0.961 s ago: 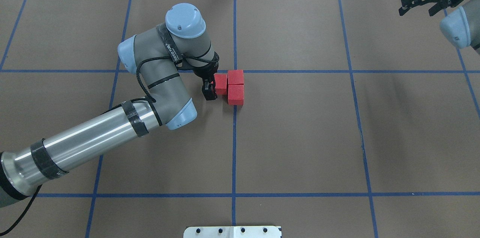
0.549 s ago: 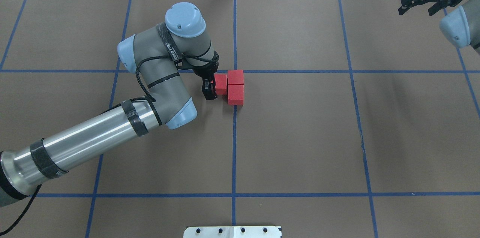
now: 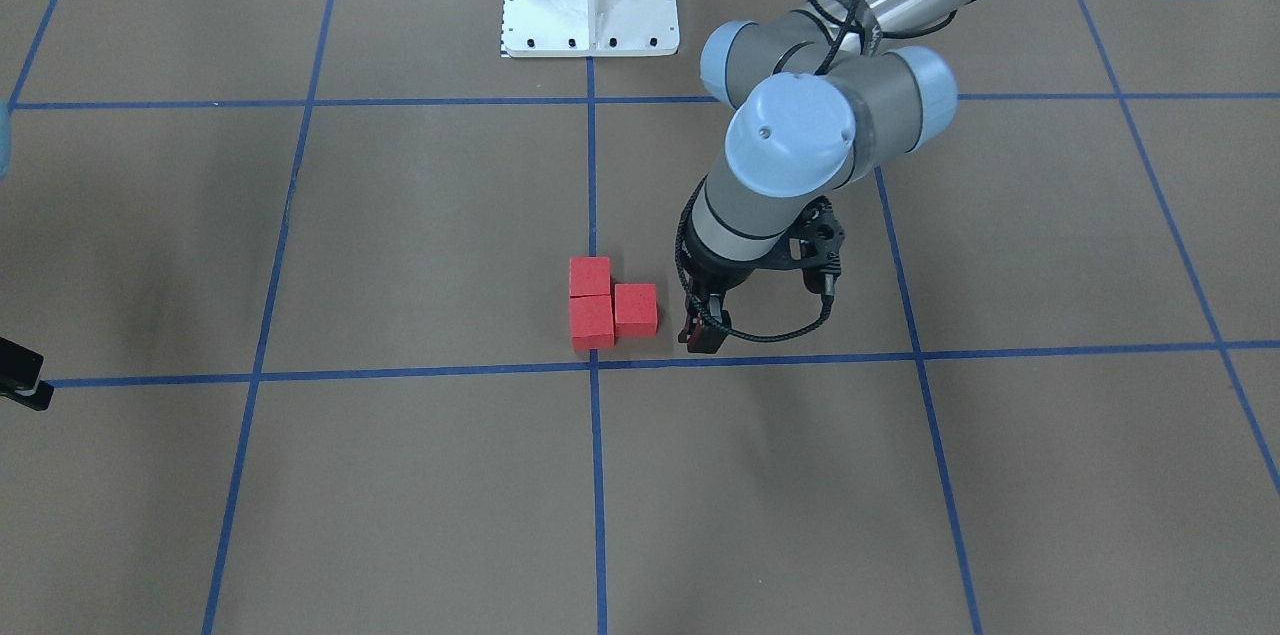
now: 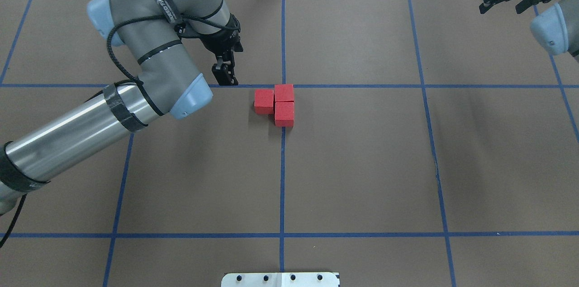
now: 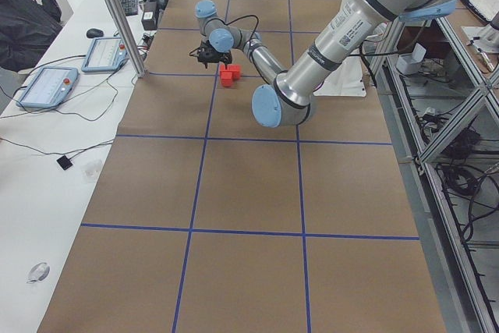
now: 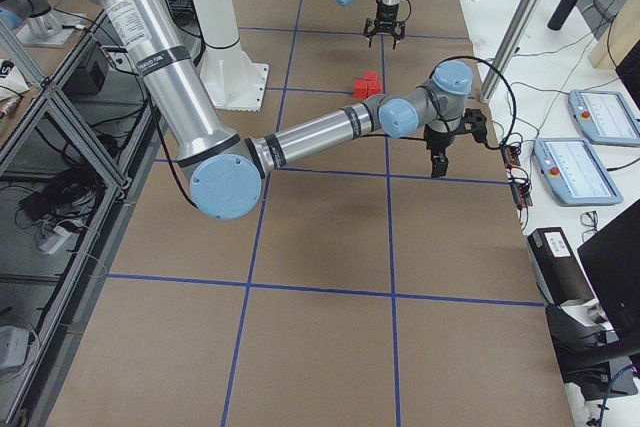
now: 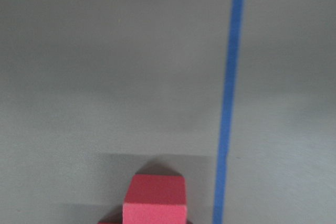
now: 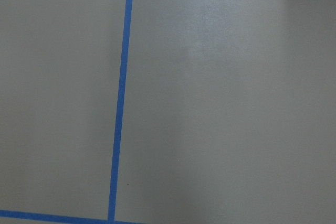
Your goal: Form red blocks into L shape at center
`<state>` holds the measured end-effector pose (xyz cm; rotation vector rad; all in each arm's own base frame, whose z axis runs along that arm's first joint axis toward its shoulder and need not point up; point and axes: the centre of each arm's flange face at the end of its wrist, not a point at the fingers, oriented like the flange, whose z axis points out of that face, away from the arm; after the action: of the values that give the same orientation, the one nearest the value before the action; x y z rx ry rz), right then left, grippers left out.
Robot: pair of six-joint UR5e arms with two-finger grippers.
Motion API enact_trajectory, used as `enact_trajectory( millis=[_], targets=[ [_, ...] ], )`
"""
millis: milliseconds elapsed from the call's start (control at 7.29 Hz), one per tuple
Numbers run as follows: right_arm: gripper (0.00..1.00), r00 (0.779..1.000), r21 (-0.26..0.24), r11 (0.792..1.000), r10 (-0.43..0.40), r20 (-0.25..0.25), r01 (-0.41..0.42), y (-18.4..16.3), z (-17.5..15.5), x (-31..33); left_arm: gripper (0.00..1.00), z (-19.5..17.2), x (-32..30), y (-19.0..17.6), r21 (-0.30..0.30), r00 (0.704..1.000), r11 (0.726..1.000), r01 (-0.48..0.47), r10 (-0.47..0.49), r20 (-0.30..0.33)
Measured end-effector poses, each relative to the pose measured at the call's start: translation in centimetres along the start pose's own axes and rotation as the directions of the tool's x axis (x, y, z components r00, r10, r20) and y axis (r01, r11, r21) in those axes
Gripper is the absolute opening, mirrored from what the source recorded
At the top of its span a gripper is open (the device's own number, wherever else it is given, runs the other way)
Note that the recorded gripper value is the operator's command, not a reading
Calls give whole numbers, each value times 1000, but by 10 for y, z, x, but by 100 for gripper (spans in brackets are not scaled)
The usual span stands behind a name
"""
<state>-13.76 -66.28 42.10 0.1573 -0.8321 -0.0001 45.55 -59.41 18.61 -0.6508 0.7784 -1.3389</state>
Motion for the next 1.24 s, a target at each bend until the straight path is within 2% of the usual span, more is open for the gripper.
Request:
enact_trajectory(
  millis=[137, 275, 412, 549, 686, 824, 961, 1098, 1235],
  targets=[
    [99, 1000, 11, 1000, 4, -1, -4, 0, -6, 6, 100, -27, 8, -38, 23, 993, 994, -109, 109, -33],
    [99, 1000, 20, 1000, 15, -6, -15, -1, -11, 15, 100, -46, 9, -83, 54, 967, 967, -249, 251, -52],
    [99, 999, 23, 999, 28, -17, -27, 2, -11, 26, 100, -59, 0, -138, 95, 890, 889, -449, 454, -45],
    [99, 999, 14, 999, 39, -34, -39, 10, -4, 41, 100, -70, -16, -202, 136, 751, 745, -653, 660, -6],
    [99, 997, 3, 999, 39, -63, -39, 18, 6, 59, 100, -87, -32, -271, 167, 590, 576, -800, 806, 46],
    [99, 996, 2, 999, 36, -86, -36, 21, 8, 71, 100, -105, -45, -328, 184, 459, 438, -880, 883, 96],
    [99, 994, 7, 999, 47, -96, -47, 22, 4, 84, 100, -118, -61, -375, 176, 316, 289, -941, 937, 149],
    [99, 993, 16, 998, 68, -99, -67, 22, -5, 99, 100, -128, -79, -422, 140, 128, 101, -985, 970, 204],
    [99, 992, 19, 996, 90, -94, -88, 26, -13, 116, 100, -136, -94, -459, 101, -11, -37, -994, 970, 242]
  ],
)
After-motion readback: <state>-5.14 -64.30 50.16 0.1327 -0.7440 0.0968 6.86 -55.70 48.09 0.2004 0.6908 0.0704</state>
